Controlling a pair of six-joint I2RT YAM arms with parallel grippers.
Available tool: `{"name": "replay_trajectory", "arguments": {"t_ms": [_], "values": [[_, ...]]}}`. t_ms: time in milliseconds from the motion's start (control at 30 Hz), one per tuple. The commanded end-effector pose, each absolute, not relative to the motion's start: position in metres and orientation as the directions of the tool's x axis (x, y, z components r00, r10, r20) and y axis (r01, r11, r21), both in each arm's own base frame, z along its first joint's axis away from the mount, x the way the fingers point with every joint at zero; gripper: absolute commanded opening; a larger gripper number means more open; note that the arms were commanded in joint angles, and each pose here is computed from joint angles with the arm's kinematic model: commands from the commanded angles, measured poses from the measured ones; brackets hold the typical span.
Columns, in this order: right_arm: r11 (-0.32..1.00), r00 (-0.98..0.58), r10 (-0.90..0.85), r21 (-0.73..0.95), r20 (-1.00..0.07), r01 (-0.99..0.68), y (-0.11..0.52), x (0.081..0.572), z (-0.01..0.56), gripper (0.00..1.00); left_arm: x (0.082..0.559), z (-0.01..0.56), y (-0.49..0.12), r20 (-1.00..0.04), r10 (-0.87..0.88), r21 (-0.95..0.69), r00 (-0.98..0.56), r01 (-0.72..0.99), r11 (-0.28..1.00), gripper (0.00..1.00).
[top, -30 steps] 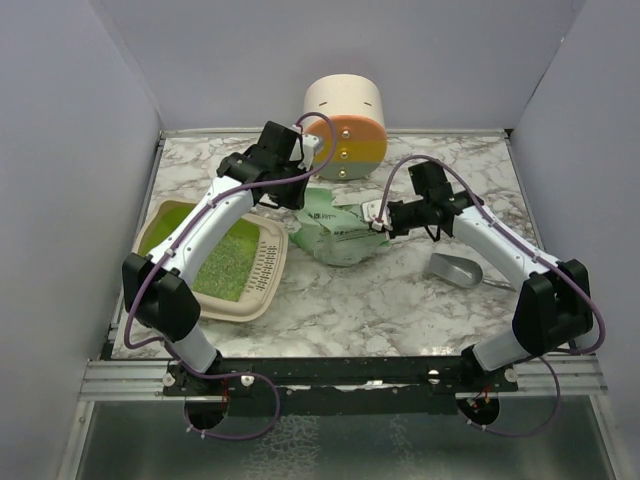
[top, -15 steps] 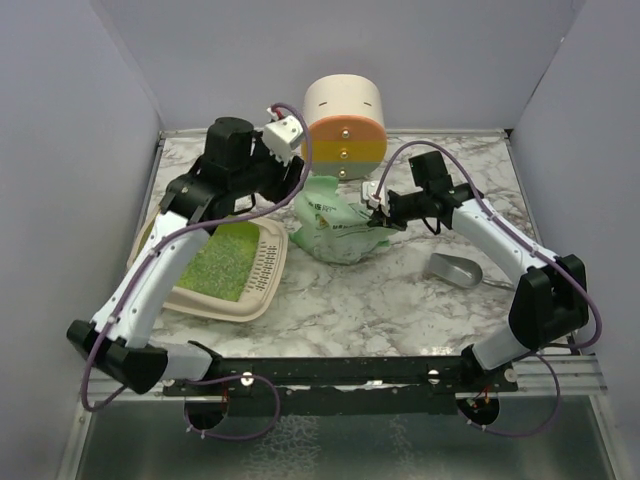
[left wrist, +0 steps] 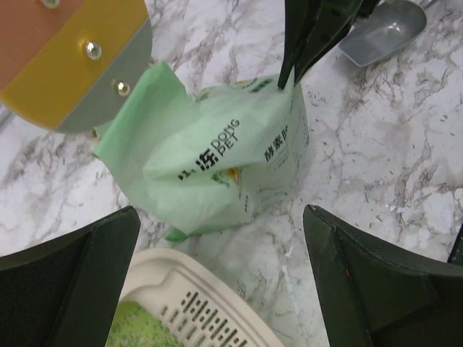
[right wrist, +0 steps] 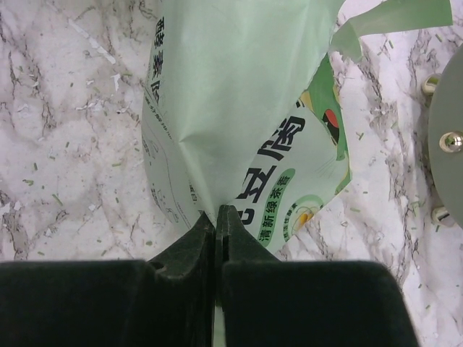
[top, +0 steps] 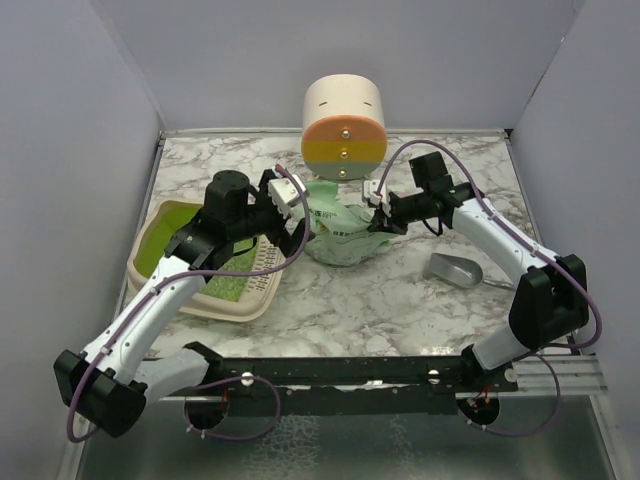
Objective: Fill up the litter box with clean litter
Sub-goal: Close the cat litter bag at the center of the board.
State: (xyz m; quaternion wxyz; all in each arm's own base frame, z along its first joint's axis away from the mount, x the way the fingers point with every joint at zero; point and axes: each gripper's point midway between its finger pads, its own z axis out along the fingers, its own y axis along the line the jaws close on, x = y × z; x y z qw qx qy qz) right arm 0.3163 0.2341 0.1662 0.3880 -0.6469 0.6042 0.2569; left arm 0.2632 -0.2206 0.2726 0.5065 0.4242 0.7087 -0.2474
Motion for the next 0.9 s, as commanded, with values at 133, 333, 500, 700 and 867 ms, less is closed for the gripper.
{"name": "replay_trajectory", "arguments": {"t_ms": [133, 333, 500, 700, 867], "values": [[0.037, 0.081, -0.519, -0.117, -0.851, -0.992, 0.245, 0.312, 0.187, 0.01, 0.294, 0.322, -0.260, -0.859, 0.439, 0.472, 0.263, 0.739, 0.481, 0.99], [0.036, 0.054, -0.539, -0.088, -0.841, -0.995, 0.244, 0.315, 0.186, 0.01, 0.310, 0.297, -0.283, -0.753, 0.565, 0.589, 0.338, 0.728, 0.350, 0.91], [0.048, 0.045, -0.527, -0.082, -0.848, -0.995, 0.244, 0.315, 0.193, 0.01, 0.317, 0.286, -0.277, -0.649, 0.662, 0.670, 0.374, 0.693, 0.266, 0.99], [0.049, 0.033, -0.524, -0.068, -0.851, -0.996, 0.243, 0.314, 0.199, 0.01, 0.306, 0.262, -0.279, -0.627, 0.685, 0.647, 0.372, 0.738, 0.192, 0.99], [0.081, 0.028, -0.535, -0.084, -0.844, -0.993, 0.239, 0.323, 0.201, 0.01, 0.290, 0.247, -0.279, -0.656, 0.674, 0.587, 0.340, 0.791, 0.173, 0.99]]}}
